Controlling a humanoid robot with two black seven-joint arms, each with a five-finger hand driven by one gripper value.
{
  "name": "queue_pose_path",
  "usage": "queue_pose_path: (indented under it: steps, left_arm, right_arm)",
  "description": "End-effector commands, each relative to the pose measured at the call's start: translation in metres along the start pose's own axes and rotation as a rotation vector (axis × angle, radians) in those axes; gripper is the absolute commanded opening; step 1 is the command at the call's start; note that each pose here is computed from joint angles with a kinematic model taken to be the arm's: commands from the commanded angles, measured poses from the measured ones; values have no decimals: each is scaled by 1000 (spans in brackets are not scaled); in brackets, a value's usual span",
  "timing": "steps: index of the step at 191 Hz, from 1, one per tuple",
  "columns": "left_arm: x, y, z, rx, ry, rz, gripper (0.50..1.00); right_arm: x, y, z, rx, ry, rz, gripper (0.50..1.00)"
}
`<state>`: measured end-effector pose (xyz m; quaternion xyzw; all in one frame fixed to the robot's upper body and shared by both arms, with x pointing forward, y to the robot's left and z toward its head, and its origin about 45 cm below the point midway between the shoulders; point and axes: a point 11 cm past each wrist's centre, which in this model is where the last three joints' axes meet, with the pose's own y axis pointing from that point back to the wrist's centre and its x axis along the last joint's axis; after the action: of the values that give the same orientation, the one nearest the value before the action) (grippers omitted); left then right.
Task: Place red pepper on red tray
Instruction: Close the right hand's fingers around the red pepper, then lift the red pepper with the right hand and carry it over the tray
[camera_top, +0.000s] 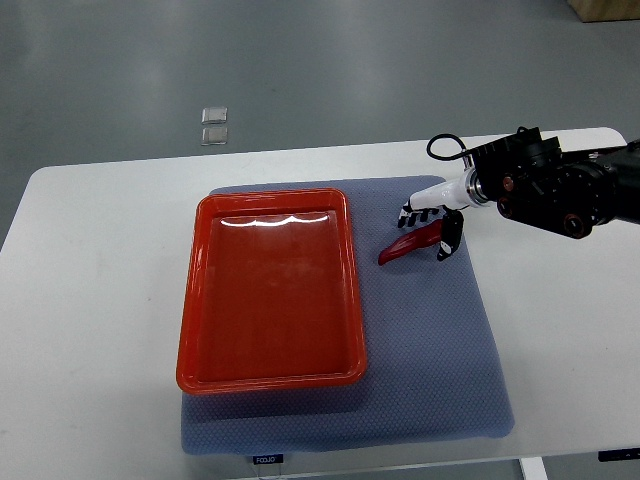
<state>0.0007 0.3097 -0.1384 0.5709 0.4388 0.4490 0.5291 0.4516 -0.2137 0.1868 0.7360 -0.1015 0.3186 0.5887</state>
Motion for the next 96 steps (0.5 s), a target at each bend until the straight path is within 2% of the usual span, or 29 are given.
queue_pose_path:
  steps: [1,11,36,67,96]
  left_arm:
    - [0,0,0,0,0,0,1000]
    - [0,0,0,0,0,0,1000]
    - [1,0,0,0,2,1,1000]
    - [0,0,0,0,3,1,1000]
    - [0,0,0,0,3,1,1000]
  right_arm:
    - [0,0,-1,1,1,3,772]
    - [0,0,-1,1,1,3,721]
    - [0,-1,0,0,2,3,635]
    - [-3,-2,0,-2,10,-3,505]
    - [-4,-1,2,-4,13,-7,500]
